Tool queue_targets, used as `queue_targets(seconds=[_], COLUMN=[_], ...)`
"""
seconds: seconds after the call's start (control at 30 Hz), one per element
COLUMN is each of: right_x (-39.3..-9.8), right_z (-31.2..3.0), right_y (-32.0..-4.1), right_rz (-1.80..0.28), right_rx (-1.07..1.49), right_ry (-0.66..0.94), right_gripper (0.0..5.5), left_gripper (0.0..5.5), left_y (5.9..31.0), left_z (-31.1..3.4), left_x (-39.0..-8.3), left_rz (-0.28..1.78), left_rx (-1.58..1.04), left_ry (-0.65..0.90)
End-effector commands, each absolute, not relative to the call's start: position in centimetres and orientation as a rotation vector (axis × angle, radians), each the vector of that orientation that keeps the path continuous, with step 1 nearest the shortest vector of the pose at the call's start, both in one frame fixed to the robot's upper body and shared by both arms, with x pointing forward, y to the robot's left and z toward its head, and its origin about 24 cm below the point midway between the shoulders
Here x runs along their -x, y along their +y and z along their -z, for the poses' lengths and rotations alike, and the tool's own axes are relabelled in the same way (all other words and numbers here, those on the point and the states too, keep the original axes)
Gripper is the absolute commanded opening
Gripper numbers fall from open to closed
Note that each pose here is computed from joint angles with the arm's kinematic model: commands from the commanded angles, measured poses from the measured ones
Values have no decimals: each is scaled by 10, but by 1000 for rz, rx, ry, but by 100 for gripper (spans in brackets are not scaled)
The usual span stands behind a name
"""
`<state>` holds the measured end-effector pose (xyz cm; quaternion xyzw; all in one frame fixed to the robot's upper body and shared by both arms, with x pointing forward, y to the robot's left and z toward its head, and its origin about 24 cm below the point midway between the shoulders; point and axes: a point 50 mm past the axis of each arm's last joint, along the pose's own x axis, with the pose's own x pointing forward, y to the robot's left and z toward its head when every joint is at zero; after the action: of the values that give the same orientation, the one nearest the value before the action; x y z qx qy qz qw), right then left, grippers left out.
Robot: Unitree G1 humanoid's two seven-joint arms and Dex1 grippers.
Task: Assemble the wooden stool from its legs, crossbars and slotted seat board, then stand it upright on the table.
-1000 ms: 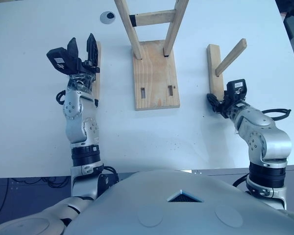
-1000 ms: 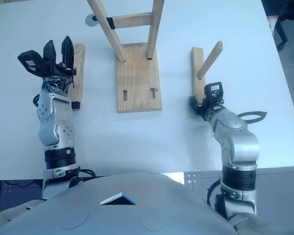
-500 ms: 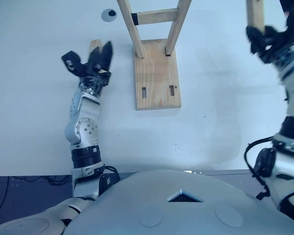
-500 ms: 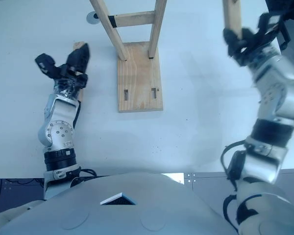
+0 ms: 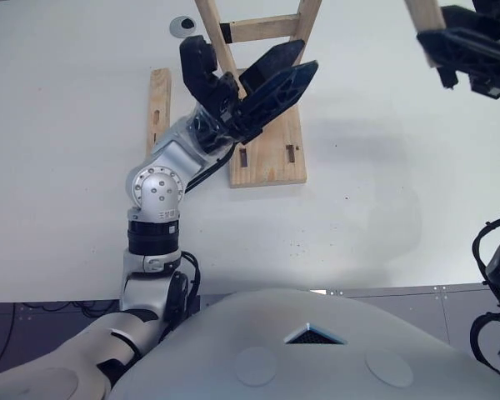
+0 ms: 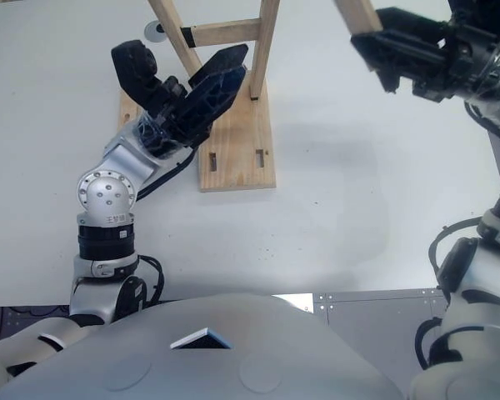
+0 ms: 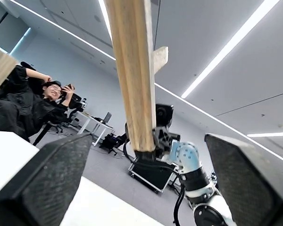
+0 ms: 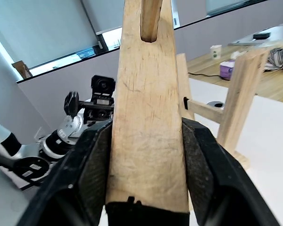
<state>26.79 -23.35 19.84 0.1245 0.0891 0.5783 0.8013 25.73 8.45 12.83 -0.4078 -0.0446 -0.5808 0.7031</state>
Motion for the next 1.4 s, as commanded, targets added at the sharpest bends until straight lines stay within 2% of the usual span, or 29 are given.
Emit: queue_targets(seconds=[0.03, 0.17, 0.2, 0.47, 0.73, 0.9, 1.13, 1.17, 1.3, 1.4], right_x=[-260, -253, -253, -251, -251, -251, -256, -254, -246, -243], right_z=[-195, -186, -184, -181, -181, -182, -176, -173, -160, -150], right_y=[-221, -213, -211, -205, -200, -199, -196, -195, -193, -197], right_rz=[-1312, -1354, -1357, -1388, -1388, -1381, -1302, -1304, -1284, -1227], right_rx=[-277, -276, -270, -270, -281, -287, -318, -329, -332, -304], right_ry=[218, 249, 257, 273, 269, 266, 281, 294, 311, 296], right_gripper=[203, 203, 203, 203, 203, 203, 203, 240, 308, 331], left_gripper=[434, 434, 420, 415, 278, 210, 203, 203, 202, 202], left_y=[75, 67, 65, 60, 60, 63, 70, 70, 85, 110], left_z=[-138, -138, -139, -150, -150, -147, -143, -142, -133, -127], left_x=[-266, -273, -274, -267, -265, -266, -268, -269, -277, -281], left_rz=[1296, 1268, 1263, 1344, 1364, 1356, 1334, 1332, 1309, 1275], left_rx=[954, 978, 984, 1024, 1011, 996, 925, 895, 749, 655], left_ry=[-145, -149, -154, -180, -171, -169, -177, -176, -145, -124])
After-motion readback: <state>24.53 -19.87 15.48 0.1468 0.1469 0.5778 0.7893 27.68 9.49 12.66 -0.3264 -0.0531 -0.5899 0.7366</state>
